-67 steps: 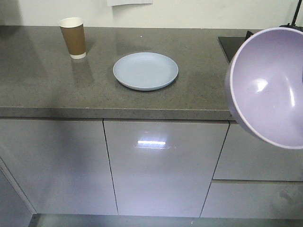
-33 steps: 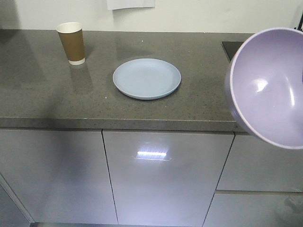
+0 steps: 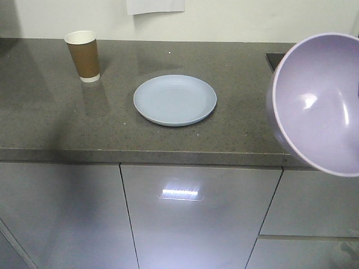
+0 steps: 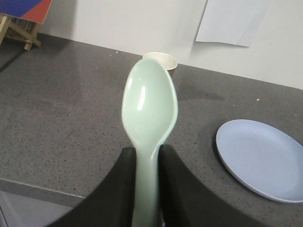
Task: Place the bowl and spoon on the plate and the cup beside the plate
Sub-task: 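Drive the base forward toward the pale blue plate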
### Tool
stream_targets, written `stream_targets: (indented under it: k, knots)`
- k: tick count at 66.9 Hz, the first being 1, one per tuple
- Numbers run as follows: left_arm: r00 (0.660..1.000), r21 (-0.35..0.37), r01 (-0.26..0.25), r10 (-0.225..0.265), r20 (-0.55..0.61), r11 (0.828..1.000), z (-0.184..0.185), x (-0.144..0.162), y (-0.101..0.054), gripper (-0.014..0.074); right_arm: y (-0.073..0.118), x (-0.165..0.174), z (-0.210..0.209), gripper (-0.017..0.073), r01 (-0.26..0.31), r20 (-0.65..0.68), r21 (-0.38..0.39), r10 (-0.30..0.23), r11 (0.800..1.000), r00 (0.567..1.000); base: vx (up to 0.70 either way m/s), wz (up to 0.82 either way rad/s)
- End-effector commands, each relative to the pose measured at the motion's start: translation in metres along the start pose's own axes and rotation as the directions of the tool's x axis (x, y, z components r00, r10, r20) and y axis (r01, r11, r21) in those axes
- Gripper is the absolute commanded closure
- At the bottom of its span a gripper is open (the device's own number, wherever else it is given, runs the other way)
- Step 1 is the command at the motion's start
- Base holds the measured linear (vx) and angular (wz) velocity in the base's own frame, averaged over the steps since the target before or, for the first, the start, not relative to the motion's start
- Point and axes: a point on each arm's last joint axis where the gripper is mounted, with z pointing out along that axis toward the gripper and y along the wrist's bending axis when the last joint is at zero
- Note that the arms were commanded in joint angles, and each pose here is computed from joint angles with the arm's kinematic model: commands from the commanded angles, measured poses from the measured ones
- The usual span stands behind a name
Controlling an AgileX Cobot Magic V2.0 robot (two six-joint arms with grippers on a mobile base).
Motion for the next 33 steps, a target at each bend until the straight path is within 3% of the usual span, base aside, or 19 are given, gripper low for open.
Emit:
stream_targets:
  k: [1, 33]
  knots:
    - [0.998, 0.038, -0.013, 0.01, 0.069, 0.999, -0.0065, -0.0112, -0.0023, 0.06, 0.0004, -0.0122, -0.006, 0.0564, -0.004, 0.091, 0.021, 0.002, 1.0, 0.996, 0.06, 0.0]
    - [0.998, 0.038, -0.013, 0.01, 0.069, 0.999, -0.0065, -0.0112, -0.0023, 0.06, 0.0004, -0.0122, -0.006, 0.0564, -0.004, 0.091, 0.021, 0.002, 1.0, 0.996, 0.05, 0.0]
